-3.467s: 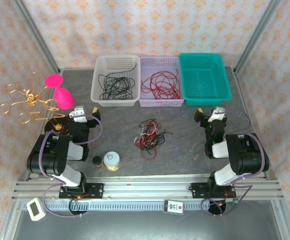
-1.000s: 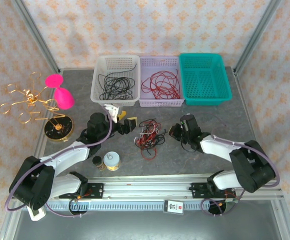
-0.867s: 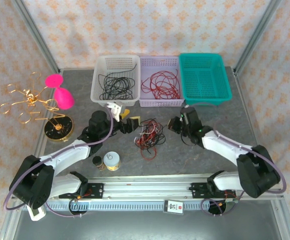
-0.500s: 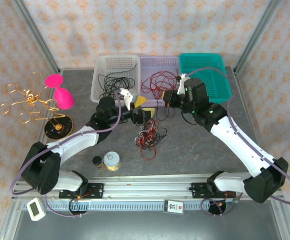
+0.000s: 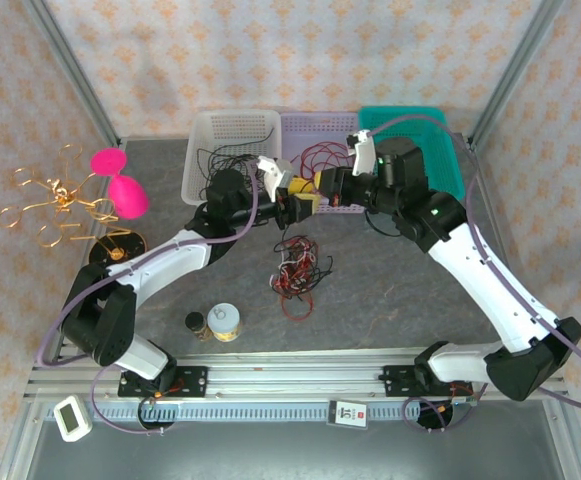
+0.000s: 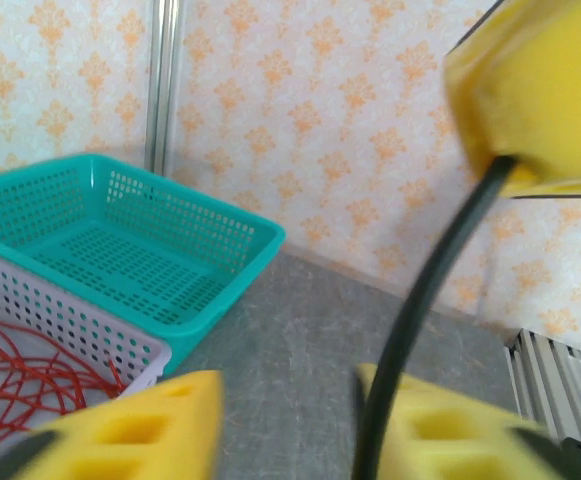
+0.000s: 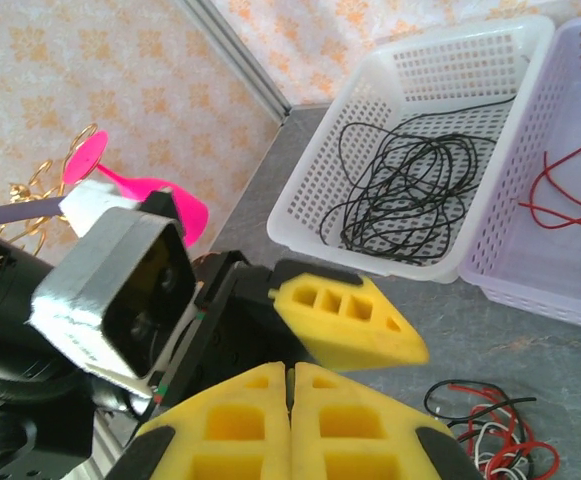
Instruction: Untangle the cables
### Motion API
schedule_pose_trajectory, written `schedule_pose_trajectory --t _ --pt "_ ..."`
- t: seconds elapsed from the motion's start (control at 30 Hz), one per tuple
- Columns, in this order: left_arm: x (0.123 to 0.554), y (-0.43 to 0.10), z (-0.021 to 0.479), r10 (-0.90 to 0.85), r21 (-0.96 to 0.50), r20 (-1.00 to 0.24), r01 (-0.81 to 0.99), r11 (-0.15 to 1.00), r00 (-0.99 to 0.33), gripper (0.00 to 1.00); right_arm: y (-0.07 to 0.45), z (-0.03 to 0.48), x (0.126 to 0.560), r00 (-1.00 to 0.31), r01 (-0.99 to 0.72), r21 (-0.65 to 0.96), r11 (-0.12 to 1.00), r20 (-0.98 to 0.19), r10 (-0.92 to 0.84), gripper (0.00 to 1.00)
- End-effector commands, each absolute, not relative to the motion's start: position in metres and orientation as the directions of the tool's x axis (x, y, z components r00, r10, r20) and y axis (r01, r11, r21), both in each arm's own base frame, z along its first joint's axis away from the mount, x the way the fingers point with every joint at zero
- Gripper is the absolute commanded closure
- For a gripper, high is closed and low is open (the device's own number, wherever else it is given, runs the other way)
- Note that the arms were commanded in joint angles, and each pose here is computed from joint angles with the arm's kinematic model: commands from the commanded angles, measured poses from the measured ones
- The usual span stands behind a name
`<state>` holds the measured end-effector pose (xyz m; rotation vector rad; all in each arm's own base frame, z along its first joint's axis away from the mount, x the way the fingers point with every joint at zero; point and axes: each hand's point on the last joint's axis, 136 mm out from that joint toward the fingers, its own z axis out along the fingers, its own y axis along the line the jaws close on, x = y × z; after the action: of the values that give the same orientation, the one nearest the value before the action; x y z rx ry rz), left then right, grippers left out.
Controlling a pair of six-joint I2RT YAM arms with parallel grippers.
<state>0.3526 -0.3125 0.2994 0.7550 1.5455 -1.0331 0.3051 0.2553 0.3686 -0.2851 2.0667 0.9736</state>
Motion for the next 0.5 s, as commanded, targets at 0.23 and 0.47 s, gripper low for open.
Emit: schedule_pose_trajectory --t 0.23,0.47 --pt "0.355 -0.295 0.345 -0.242 -0.296 -0.949 0.826 0.479 -0.200 1.00 0.235 0.401 0.307 -0.515 -0.508 0.474 0.719 -0.836 0.188 0.50" --pt "0.356 -0.282 0.367 -0.285 -0.359 -0.929 0.770 0.528 -0.238 1.00 0.198 0.364 0.301 -0.496 -0.486 0.538 0.689 -0.819 0.290 0.35"
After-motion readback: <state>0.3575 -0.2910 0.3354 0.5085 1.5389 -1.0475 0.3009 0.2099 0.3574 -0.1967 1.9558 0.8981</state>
